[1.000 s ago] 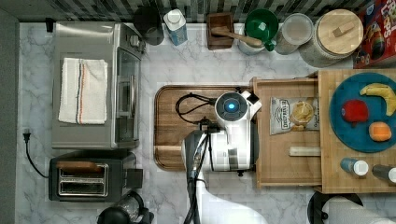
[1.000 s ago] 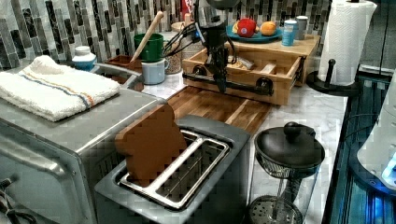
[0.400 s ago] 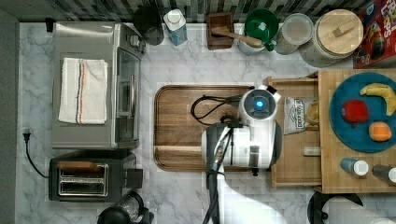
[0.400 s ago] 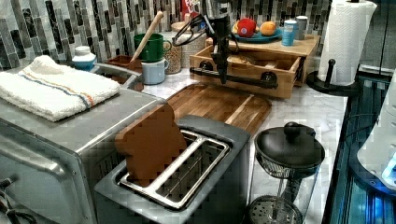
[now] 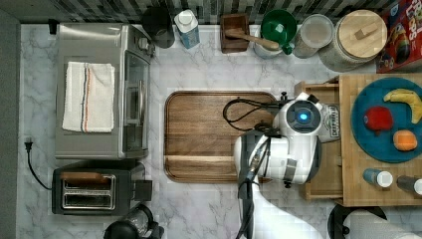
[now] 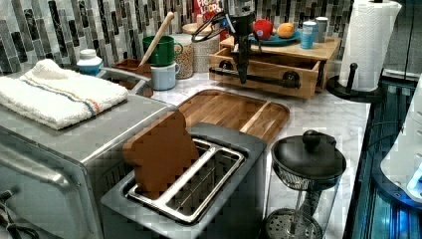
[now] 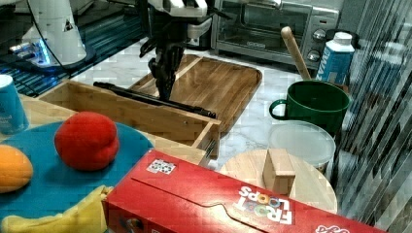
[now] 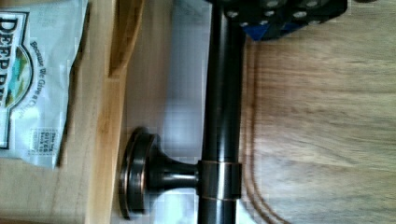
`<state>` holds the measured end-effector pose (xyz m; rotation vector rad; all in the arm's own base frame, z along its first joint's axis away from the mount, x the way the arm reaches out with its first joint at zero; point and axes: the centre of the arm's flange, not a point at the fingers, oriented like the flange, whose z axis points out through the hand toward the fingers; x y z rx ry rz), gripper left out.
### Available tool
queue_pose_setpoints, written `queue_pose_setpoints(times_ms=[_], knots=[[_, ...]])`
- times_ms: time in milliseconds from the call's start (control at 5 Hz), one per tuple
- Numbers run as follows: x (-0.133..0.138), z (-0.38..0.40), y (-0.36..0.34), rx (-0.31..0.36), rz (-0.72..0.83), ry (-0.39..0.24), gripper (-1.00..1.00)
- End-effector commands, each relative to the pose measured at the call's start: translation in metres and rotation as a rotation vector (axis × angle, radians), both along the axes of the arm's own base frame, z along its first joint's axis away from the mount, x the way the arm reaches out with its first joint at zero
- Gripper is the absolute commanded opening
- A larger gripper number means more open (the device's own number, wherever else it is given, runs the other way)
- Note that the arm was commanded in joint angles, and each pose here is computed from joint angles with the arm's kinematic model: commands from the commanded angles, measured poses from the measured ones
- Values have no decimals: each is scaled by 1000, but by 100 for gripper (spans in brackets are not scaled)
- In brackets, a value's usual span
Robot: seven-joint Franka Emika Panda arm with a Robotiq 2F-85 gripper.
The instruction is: Close the drawer.
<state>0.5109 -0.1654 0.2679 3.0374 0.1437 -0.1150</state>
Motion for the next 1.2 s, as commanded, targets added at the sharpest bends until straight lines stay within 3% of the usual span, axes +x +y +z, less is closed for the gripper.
queue_pose_setpoints(times_ms=[200, 400, 600, 800, 1200], knots=[[5, 59, -176, -132, 29, -140, -100], [-1, 66, -206, -143, 25, -159, -100], [-6, 88, -227, -183, 12, -120, -100], [-10, 98, -234, -220, 12, -122, -100], [-11, 96, -227, -213, -10, -115, -100]])
